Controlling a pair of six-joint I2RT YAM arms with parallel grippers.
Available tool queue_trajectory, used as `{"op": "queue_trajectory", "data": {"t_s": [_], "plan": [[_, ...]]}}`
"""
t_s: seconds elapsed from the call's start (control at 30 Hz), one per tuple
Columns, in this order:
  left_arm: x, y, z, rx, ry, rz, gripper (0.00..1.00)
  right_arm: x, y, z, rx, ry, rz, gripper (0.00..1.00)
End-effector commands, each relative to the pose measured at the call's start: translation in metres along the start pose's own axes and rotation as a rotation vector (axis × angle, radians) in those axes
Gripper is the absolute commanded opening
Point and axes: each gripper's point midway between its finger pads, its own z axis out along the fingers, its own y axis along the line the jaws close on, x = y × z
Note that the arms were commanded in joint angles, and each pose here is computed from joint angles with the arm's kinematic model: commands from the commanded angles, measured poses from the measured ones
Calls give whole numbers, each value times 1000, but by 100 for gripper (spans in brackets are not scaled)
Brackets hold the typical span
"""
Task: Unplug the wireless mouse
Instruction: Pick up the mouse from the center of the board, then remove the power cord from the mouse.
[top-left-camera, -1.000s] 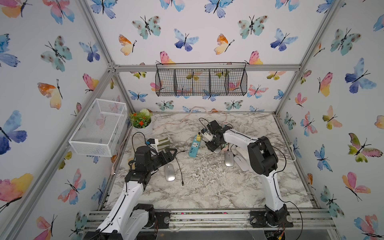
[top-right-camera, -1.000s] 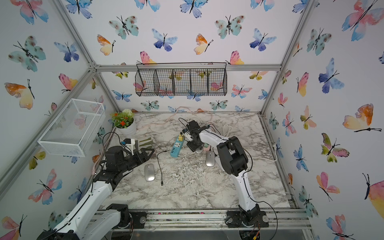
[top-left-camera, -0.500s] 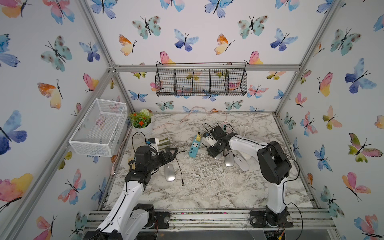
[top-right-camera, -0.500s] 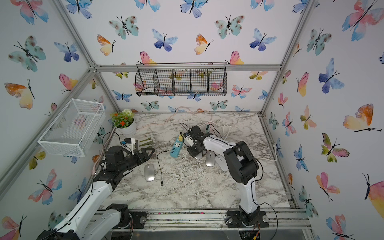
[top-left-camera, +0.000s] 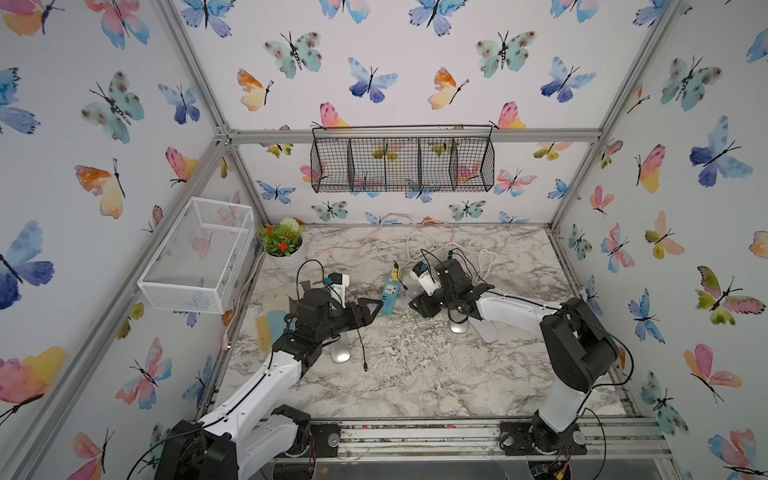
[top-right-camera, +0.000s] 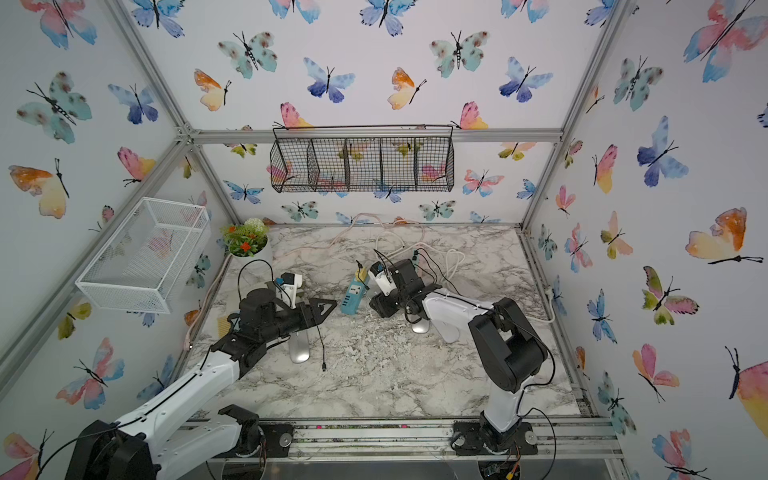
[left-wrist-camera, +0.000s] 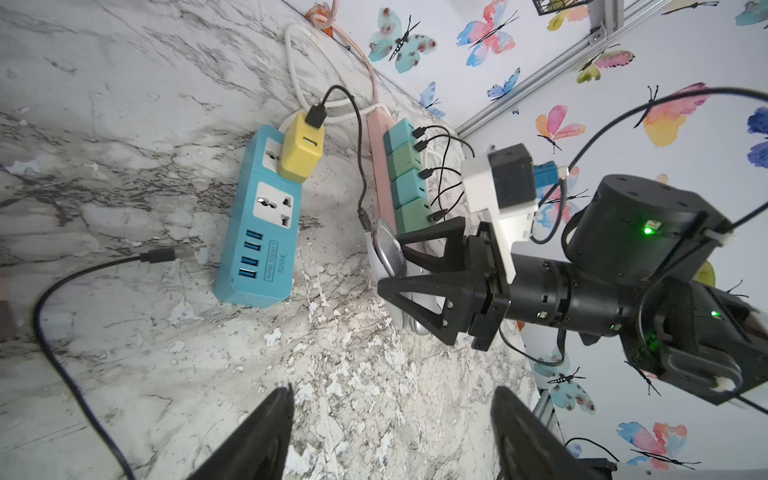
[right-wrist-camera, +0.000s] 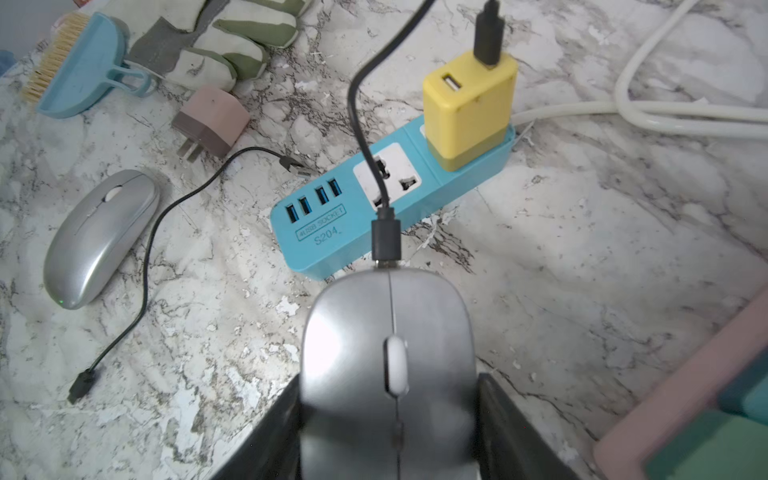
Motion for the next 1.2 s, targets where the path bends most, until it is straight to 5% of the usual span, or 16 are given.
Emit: {"op": "queue_trajectory", "data": {"t_s": [0.0, 0.6, 1.17], "plan": [[-23, -14, 9, 18, -81, 4, 75, -25, 13, -12, -49, -108, -8, 31], [-28, -10, 95, -6, 44, -79, 62, -20, 16, -13, -62, -114, 15, 27], [-24, 7, 130, -21, 85, -183, 39, -20, 23, -20, -98, -135, 15, 25]]}}
